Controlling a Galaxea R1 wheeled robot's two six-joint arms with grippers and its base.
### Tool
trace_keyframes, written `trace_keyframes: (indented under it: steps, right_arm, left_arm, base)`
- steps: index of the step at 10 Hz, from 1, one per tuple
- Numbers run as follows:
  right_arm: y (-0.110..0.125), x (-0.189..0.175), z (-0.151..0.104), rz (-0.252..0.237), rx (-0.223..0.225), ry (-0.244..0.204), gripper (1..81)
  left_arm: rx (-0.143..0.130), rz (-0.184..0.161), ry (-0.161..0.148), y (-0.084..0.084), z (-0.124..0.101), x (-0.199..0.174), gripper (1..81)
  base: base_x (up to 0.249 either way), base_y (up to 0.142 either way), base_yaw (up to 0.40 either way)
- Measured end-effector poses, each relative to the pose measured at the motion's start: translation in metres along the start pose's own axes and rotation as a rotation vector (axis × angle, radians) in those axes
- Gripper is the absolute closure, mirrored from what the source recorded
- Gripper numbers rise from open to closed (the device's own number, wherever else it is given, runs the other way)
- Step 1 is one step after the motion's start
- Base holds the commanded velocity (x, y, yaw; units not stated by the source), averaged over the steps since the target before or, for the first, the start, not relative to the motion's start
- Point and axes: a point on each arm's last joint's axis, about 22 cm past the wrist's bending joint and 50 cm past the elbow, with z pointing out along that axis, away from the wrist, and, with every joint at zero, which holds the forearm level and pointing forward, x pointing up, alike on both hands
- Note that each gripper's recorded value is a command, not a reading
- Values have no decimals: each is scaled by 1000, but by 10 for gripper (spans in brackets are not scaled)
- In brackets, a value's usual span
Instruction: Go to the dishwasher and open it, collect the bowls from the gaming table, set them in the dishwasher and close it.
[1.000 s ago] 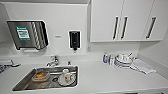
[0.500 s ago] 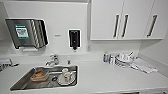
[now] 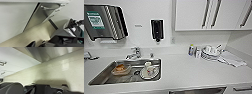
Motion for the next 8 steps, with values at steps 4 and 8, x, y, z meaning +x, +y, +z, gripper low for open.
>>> trace_keyframes:
  steps: [4,8]
  right_arm:
    - [14,13,25,-18,5,32,10]
    - [16,16,29,-25,11,43,10]
  left_arm:
    - [12,30,26,-19,17,-5,10]
    - [29,38,37,-27,18,-8,10]
  base:
    - [0,0,0]
    - [0,0,0]
